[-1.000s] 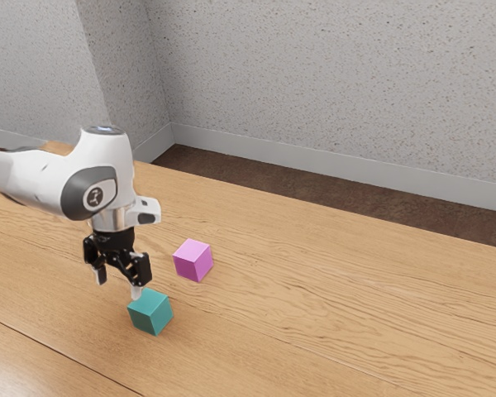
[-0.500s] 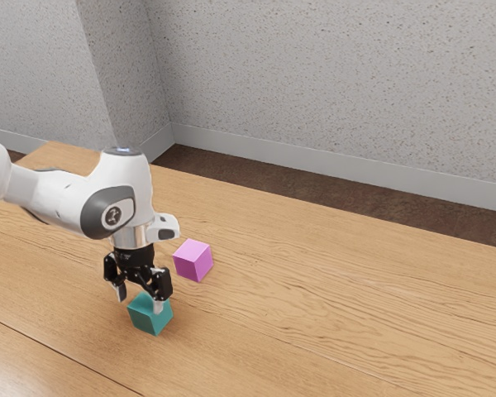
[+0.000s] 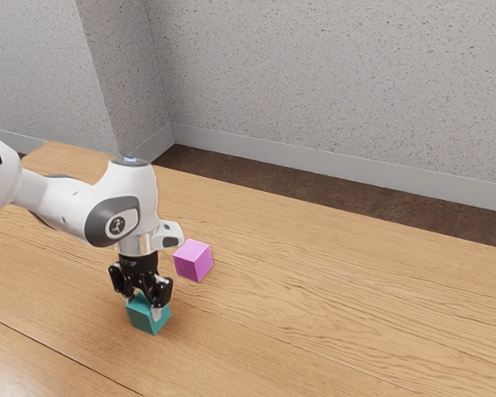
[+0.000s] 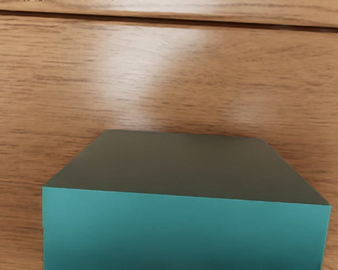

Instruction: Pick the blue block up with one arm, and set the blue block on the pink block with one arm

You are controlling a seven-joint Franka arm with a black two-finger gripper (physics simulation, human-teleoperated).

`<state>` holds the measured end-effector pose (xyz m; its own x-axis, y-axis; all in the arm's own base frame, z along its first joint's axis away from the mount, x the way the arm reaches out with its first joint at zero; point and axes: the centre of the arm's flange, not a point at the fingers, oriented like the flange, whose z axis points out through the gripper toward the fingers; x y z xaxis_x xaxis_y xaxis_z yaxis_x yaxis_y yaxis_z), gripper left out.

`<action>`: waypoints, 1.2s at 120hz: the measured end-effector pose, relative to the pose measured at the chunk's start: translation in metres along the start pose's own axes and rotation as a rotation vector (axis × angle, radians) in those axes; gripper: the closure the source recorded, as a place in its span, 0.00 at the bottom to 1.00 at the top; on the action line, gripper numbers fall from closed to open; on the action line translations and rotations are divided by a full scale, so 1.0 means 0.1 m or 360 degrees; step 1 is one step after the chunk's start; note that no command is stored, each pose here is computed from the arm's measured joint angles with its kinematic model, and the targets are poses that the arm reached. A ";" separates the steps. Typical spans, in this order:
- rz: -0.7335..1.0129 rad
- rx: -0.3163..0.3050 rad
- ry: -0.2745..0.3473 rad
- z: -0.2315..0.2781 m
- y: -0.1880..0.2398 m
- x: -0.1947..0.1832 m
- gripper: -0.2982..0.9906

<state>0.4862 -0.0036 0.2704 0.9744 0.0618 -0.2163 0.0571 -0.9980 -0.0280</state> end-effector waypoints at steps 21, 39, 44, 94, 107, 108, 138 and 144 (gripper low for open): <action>0.0010 0.0037 0.0002 0.03 0.01 0.01 0.49; 0.0038 0.0098 0.0089 -0.18 0.00 0.14 0.55; 0.0041 0.0106 0.0129 -0.30 0.00 0.20 0.56; 0.0035 -0.0015 0.0373 -1.20 -0.02 0.88 0.59; 0.0041 -0.0062 0.0341 -1.09 -0.05 1.04 0.58; 0.0042 -0.0066 0.0339 -1.09 -0.05 1.06 0.58; 0.0098 -0.0099 0.0319 -1.04 -0.01 1.19 0.42; 0.0109 -0.0102 0.0315 -1.04 -0.01 1.19 0.38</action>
<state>0.6247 0.0027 0.3459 0.9998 -0.0037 -0.0193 -0.0029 -0.9990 0.0436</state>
